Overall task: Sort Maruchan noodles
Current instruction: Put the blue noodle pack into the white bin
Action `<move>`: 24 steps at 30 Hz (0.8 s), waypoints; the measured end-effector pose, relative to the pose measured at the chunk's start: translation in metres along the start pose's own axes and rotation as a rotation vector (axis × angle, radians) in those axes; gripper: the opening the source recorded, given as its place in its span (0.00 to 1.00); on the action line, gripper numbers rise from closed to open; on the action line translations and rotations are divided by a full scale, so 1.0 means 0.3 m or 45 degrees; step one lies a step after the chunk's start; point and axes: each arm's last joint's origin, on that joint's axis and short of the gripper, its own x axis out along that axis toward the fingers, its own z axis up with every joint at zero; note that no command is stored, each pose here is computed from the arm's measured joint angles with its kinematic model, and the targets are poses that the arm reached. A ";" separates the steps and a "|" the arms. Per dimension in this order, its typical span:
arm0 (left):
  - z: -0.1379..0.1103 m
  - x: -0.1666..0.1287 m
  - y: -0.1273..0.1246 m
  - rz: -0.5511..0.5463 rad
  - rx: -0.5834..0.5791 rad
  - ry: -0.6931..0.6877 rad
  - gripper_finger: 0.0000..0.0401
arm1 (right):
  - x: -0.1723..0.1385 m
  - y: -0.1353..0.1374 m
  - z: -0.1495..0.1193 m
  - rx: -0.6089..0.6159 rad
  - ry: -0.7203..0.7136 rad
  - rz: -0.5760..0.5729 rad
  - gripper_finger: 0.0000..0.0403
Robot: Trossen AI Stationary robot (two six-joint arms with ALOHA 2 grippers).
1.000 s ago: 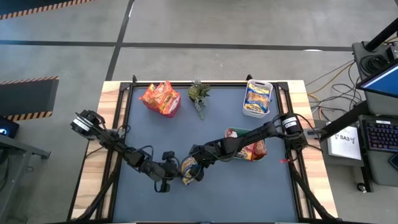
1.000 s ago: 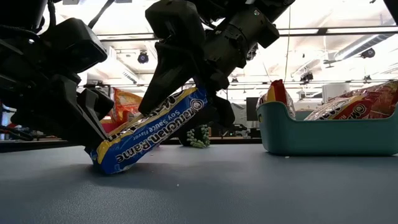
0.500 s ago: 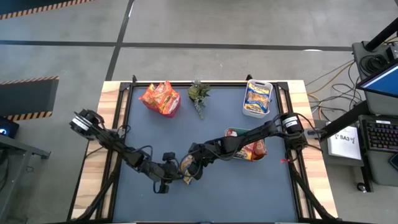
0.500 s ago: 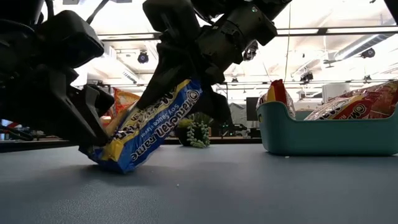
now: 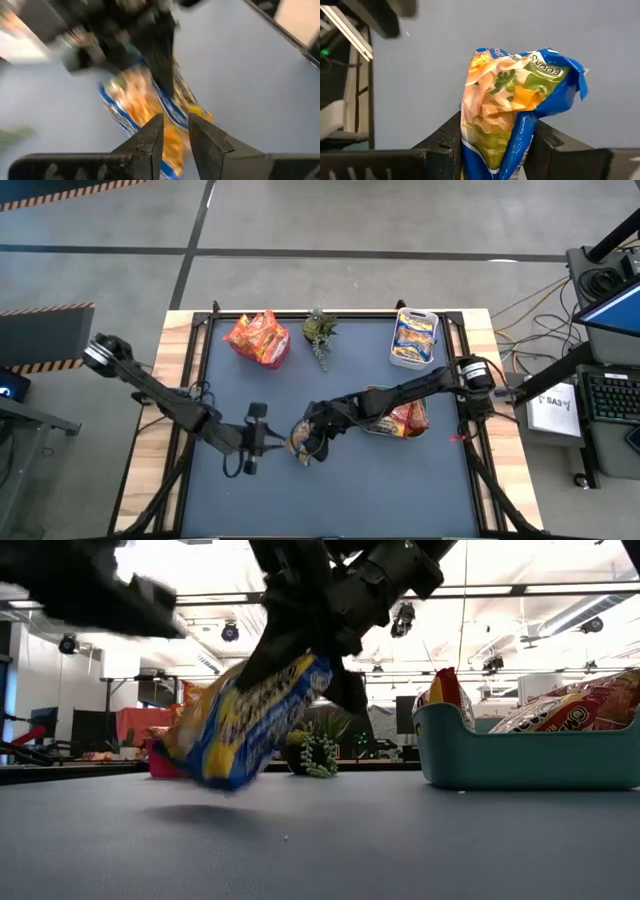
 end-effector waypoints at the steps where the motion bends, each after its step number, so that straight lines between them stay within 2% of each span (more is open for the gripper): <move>1: 0.016 -0.019 0.011 0.038 0.034 -0.041 0.18 | -0.015 -0.002 0.012 -0.005 -0.012 -0.001 0.32; 6: 0.080 -0.110 0.068 0.316 0.181 -0.195 0.18 | -0.104 -0.017 0.065 -0.018 -0.045 -0.025 0.32; 10: 0.114 -0.165 0.106 0.532 0.205 -0.270 0.18 | -0.220 -0.044 0.112 -0.030 -0.077 -0.131 0.32; 16: 0.140 -0.203 0.133 0.583 0.258 -0.324 0.18 | -0.483 -0.161 0.193 0.026 -0.194 -0.478 0.32; 24: 0.162 -0.201 0.163 0.665 0.314 -0.350 0.18 | -0.818 -0.368 0.253 0.248 -0.370 -0.784 0.32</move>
